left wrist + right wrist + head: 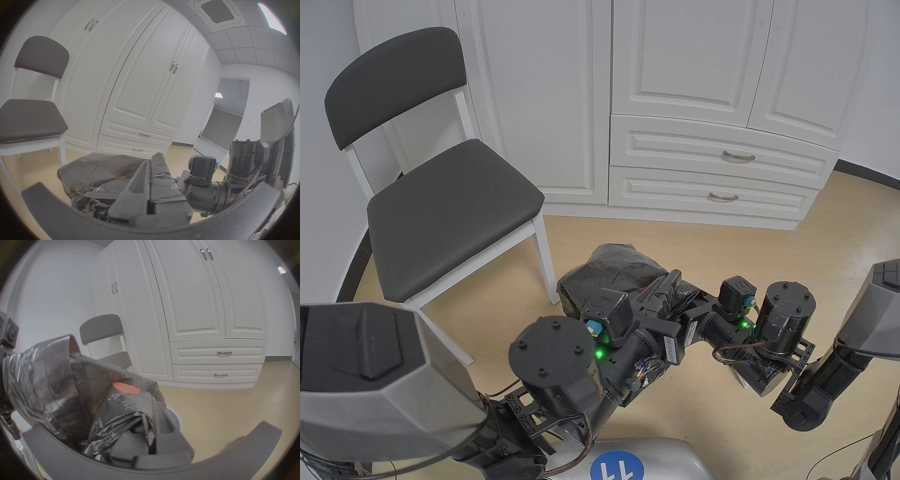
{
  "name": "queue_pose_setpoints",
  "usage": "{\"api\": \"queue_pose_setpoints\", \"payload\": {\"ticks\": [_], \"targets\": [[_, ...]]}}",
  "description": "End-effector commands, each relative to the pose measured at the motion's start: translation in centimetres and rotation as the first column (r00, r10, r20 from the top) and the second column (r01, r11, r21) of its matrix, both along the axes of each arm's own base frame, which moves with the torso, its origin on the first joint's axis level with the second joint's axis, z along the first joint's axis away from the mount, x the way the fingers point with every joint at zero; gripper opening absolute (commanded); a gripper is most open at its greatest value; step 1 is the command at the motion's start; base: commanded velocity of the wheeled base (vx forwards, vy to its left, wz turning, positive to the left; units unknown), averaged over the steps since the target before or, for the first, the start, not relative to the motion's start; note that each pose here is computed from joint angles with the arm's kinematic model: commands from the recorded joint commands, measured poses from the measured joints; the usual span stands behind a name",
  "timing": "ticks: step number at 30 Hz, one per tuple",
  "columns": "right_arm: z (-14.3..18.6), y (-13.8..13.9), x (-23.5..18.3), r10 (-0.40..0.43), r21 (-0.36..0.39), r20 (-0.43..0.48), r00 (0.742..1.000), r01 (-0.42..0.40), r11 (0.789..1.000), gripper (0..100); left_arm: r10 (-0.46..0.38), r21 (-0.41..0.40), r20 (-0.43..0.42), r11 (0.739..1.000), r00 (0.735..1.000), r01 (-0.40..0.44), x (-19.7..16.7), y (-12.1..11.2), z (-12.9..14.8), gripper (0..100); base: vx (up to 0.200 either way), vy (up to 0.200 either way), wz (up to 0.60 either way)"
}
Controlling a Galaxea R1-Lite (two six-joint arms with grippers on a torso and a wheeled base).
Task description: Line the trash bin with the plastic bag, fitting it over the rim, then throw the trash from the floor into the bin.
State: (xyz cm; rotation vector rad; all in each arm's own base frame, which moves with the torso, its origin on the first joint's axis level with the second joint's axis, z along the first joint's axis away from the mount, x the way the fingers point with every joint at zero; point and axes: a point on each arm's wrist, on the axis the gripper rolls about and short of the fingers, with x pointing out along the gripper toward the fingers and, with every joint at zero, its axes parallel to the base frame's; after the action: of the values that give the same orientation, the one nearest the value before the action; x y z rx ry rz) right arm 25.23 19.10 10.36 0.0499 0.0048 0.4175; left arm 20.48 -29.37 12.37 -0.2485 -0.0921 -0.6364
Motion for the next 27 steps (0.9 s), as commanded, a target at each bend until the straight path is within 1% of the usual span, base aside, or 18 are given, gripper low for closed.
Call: {"api": "queue_pose_setpoints", "payload": {"ticks": [1, 6, 9, 12, 16, 17, 19, 20, 21, 24, 27], "targets": [[-1.0, -0.1, 0.6, -0.011, -0.016, -0.025, 1.000, 0.011, 1.000, 0, 0.000, 0.037, -0.027, 0.999, 1.000, 0.002, 0.4, -0.7, -1.9, 0, 0.000, 0.000, 0.00], [-1.5, -0.4, 0.9, -0.026, -0.041, -0.059, 0.998, 0.024, 0.999, 0, -0.002, 0.046, -0.040, 0.999, 0.999, 0.004, 0.6, -1.0, -2.6, 0, 0.000, 0.000, 0.00], [-1.9, -0.6, 1.4, -0.033, -0.043, -0.075, 0.997, 0.030, 0.999, 0, -0.005, 0.026, -0.058, 1.000, 0.998, 0.006, 1.0, -1.4, -3.1, 0, 0.000, 0.000, 0.00], [-2.6, -0.8, 2.0, -0.034, -0.047, -0.093, 0.995, 0.029, 0.998, 0, 0.008, 0.015, -0.078, 1.000, 0.997, -0.006, 1.8, -1.7, -3.9, 0, 0.000, 0.000, 0.00], [-3.7, -1.3, 3.7, -0.068, -0.046, -0.107, 0.992, 0.063, 0.997, 0, 0.046, 0.002, -0.091, 0.999, 0.995, -0.046, 3.9, -1.7, -5.1, 0, 0.000, 0.000, 0.00], [-3.7, -1.3, 3.7, -0.068, -0.046, -0.107, 0.992, 0.063, 0.997, 0, 0.046, 0.002, -0.091, 0.999, 0.995, -0.046, 3.9, -1.7, -5.1, 0, 0.000, 0.000, 0.00], [-4.7, -1.1, 4.8, -0.077, -0.022, -0.131, 0.988, 0.074, 0.997, 0, 0.073, 0.002, -0.091, 0.997, 0.993, -0.074, 5.3, -1.8, -5.8, 0, 0.000, 0.000, 0.00], [-4.8, -1.1, 4.8, -0.077, -0.020, -0.133, 0.988, 0.075, 0.997, 0, 0.073, 0.002, -0.091, 0.997, 0.993, -0.074, 5.3, -1.8, -5.9, 0, 0.000, 0.000, 0.00], [-5.6, -0.9, 5.5, -0.077, 0.002, -0.150, 0.986, 0.078, 0.997, 0, 0.087, 0.005, -0.096, 0.996, 0.992, -0.087, 5.9, -1.7, -6.4, 0, 0.000, 0.000, 0.00], [-6.6, -0.3, 6.5, -0.077, 0.033, -0.168, 0.983, 0.083, 0.996, 0, 0.110, 0.008, -0.099, 0.994, 0.989, -0.110, 7.1, -1.6, -7.2, 0, 0.000, 0.000, 0.00], [-7.4, 0.4, 7.6, -0.074, 0.089, -0.181, 0.981, 0.091, 0.992, 0, 0.139, 0.003, -0.103, 0.990, 0.985, -0.140, 8.5, -1.3, -8.0, 0, 0.000, 0.000, 0.00]]}}
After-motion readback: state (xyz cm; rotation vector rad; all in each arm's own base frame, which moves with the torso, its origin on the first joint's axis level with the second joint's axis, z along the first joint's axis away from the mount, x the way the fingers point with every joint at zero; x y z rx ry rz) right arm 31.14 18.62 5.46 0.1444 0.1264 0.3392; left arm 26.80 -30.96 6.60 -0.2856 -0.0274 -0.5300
